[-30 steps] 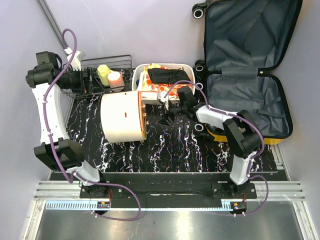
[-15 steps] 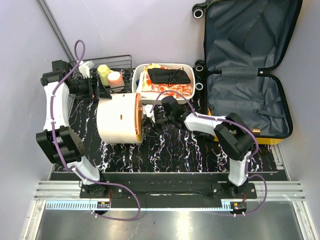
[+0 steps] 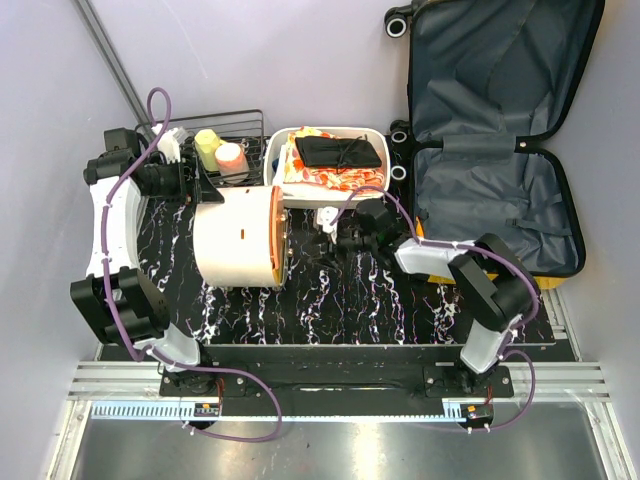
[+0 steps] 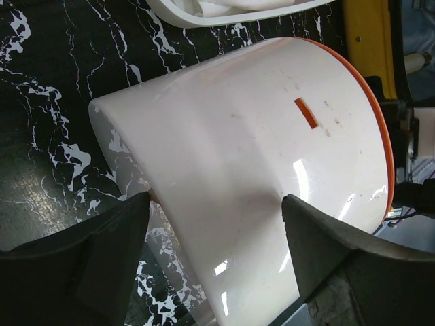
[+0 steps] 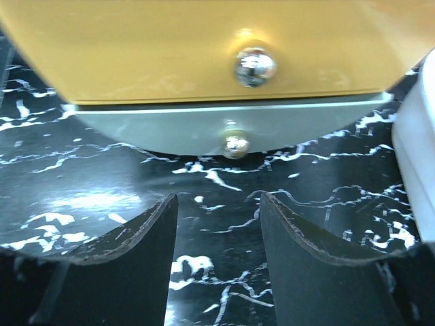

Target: Open, take out, and arrange the luggage

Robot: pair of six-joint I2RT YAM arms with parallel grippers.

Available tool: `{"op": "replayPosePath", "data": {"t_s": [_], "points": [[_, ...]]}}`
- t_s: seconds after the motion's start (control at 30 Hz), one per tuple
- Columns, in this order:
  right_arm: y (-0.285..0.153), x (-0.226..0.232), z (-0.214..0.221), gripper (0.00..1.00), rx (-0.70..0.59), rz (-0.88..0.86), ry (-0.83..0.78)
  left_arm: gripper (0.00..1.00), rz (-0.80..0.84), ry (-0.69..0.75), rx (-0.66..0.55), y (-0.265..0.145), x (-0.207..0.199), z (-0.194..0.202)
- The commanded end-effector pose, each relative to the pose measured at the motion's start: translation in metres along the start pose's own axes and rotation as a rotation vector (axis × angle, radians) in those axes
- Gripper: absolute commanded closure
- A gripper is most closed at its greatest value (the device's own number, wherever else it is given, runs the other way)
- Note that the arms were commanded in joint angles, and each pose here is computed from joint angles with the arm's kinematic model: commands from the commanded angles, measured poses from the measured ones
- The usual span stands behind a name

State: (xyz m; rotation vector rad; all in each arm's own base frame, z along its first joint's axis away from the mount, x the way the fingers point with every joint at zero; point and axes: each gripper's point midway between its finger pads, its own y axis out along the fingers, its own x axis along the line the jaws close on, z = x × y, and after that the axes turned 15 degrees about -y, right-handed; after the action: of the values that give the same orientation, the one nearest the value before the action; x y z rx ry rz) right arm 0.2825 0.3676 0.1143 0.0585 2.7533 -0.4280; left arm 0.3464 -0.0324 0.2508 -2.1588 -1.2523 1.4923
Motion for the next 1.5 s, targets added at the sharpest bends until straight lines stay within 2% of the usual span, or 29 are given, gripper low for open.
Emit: {"op": "replayPosePath", "data": {"t_s": [0.0, 0.07, 0.2, 0.6, 0.87, 0.9, 1.0, 1.1, 1.47], "points": [[0.015, -0.042, 0.004, 0.41, -0.044, 0.062, -0.05, 0.19, 0.038, 0.026, -0.03, 0.002, -0.012, -0.007], [0.023, -0.049, -0.003, 0.42, -0.076, 0.044, -0.082, 0.19, 0.035, 0.025, -0.035, 0.003, -0.01, -0.008], [0.041, -0.051, 0.0, 0.47, -0.098, -0.028, -0.044, 0.19, 0.037, 0.025, -0.041, 0.004, -0.01, -0.008], [0.061, -0.046, 0.005, 0.45, -0.101, -0.146, 0.079, 0.19, 0.046, 0.009, -0.03, 0.01, -0.006, -0.01], [0.056, -0.042, -0.007, 0.41, -0.117, -0.176, 0.429, 0.19, 0.053, 0.012, -0.025, 0.012, -0.005, -0.011], [0.058, -0.04, -0.003, 0.41, -0.108, -0.181, 0.511, 0.19, 0.052, 0.013, -0.021, 0.013, -0.004, -0.01], [0.063, -0.042, 0.005, 0.41, -0.108, -0.169, 0.609, 0.19, 0.055, 0.011, -0.014, 0.014, -0.003, -0.008], [0.065, -0.048, 0.012, 0.41, -0.109, -0.139, 0.665, 0.2, 0.062, 0.007, -0.007, 0.015, -0.002, -0.005], [0.062, -0.048, 0.033, 0.43, -0.073, -0.12, 0.71, 0.2, 0.076, -0.008, 0.009, 0.02, 0.0, -0.003]]}}
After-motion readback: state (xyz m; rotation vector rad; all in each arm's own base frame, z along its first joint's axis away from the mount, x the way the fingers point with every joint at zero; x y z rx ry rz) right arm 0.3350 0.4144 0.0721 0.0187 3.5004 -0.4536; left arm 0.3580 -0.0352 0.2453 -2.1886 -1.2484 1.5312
